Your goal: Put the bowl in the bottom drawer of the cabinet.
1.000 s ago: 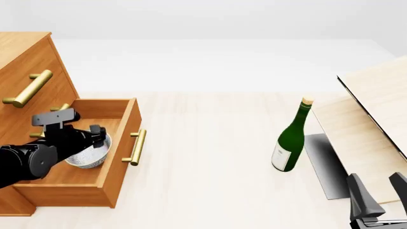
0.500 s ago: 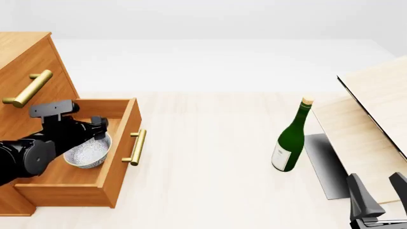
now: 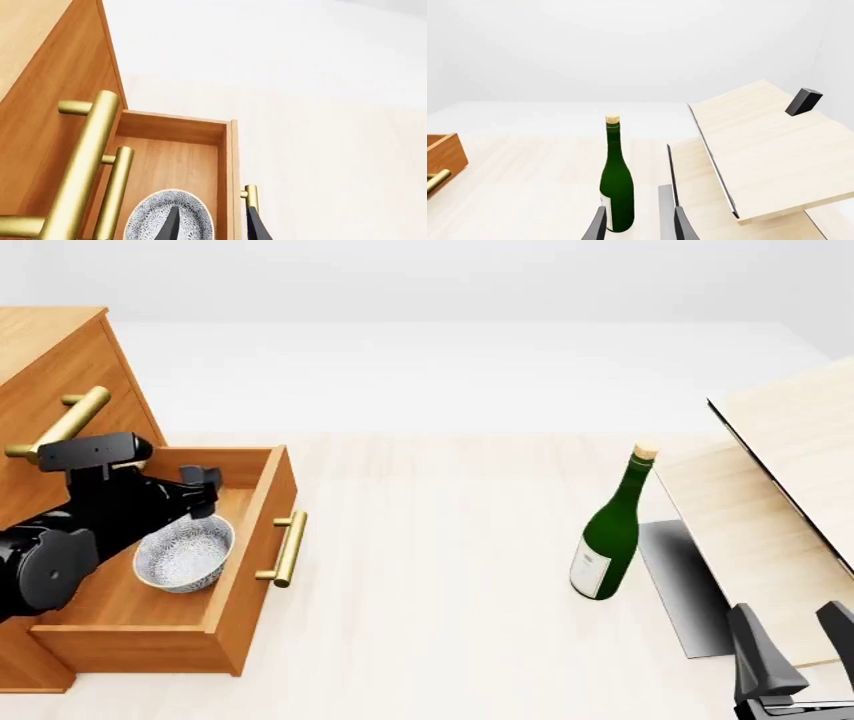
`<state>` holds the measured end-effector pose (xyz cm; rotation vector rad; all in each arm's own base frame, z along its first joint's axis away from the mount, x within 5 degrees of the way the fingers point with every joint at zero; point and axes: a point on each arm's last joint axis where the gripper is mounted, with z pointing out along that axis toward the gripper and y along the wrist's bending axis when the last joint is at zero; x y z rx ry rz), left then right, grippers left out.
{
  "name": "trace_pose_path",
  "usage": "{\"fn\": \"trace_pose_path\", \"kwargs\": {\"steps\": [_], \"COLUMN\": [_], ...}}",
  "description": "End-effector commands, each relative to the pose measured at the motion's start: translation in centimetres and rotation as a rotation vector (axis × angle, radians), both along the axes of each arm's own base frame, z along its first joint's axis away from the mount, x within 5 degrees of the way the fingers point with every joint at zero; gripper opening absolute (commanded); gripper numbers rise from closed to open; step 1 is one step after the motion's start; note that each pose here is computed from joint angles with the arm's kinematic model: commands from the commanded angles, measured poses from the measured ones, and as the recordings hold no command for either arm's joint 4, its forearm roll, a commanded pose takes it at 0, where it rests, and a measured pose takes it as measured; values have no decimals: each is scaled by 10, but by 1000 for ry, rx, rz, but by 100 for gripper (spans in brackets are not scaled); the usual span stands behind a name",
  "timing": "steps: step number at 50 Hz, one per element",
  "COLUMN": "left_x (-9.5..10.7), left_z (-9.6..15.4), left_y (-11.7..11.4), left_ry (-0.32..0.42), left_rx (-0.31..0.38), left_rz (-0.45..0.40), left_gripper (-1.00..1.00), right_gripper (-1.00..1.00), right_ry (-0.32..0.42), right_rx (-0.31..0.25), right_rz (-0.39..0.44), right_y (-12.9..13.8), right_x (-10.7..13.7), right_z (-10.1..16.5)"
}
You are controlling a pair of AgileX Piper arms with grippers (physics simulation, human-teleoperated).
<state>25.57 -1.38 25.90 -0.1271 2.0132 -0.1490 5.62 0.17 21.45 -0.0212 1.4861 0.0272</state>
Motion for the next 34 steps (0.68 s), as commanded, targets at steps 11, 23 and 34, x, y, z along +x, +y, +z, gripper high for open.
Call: {"fn": "trace_pose_path", "kwargs": {"steps": [11,23,34], "left_x": [-10,-11,-14], "left_z": [17,33,27], "left_y": [-3,-7,-7], "left_ry": [-49,-66,-77], "left_rx": [22,22,22], "left_rz": [-27,-42,-42], "left_gripper": [100,100,100], "right_gripper": [100,100,100], "right_ry": [0,0,0], "right_rx": [0,0,0], "right_rz": [0,0,0], "right_y": [0,0,0], "right_x": [0,0,0], "right_z": [0,0,0]}}
